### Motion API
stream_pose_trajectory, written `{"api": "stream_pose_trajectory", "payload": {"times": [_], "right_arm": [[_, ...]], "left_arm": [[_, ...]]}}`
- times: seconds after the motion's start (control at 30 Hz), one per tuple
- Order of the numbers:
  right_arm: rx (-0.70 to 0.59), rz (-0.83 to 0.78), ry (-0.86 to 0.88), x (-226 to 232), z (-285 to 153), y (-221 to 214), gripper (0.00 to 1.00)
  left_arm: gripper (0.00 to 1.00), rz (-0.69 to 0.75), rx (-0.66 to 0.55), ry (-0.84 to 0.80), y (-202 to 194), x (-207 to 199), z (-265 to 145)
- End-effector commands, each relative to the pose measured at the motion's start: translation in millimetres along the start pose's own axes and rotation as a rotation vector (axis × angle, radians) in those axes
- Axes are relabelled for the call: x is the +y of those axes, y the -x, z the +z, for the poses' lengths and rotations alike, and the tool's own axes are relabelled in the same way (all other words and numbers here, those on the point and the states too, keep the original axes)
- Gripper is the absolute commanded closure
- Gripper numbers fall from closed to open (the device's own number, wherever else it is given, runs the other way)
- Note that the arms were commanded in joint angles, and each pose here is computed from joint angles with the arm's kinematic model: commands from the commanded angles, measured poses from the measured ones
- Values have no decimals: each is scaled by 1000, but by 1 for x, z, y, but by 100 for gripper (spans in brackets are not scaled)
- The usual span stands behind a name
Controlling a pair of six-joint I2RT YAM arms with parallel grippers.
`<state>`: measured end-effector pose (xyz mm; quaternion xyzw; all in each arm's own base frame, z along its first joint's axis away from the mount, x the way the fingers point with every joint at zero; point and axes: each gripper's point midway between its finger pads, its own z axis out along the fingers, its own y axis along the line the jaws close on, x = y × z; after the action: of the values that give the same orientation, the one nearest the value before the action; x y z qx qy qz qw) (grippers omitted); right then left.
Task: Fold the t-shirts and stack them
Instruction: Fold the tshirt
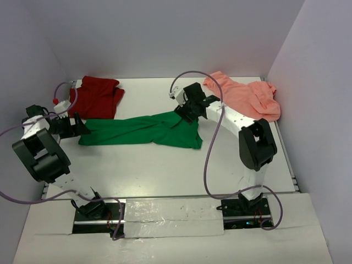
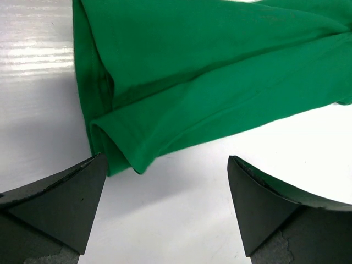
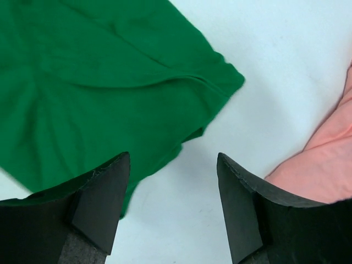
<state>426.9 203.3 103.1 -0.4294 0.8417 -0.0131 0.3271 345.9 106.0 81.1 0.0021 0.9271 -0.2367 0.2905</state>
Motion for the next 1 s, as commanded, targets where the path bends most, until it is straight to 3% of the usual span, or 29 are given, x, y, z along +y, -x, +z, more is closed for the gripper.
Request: {"api": "stream_pose_trajectory", "payload": {"times": [0.0,0.2,0.33,0.37,0.4,0.47,0.73,0.97], "right_arm": [[-106,-25,5,18,-46,34,28],[-98,-43,99,66,-72,32,31],[-58,-1,215,89,-71,29,46],[-42,-2,220,92,-68,26,52],[-26,-4,228,96,-64,21,76],[-20,8,217,95,-59,19,100],[1,13,214,99,-46,6,100],[70,153,205,92,0,-8,100]], "left_arm": [[1,88,-103,42,24,-15,-20],[1,136,-155,7,21,-51,-43],[1,144,-129,-31,8,-66,-39],[1,156,-111,-47,3,-70,-38],[1,164,-100,-49,1,-72,-36],[1,171,-80,-58,-5,-72,-31],[1,129,-47,-77,-15,-64,-10],[1,148,-232,0,33,-56,-5]]}}
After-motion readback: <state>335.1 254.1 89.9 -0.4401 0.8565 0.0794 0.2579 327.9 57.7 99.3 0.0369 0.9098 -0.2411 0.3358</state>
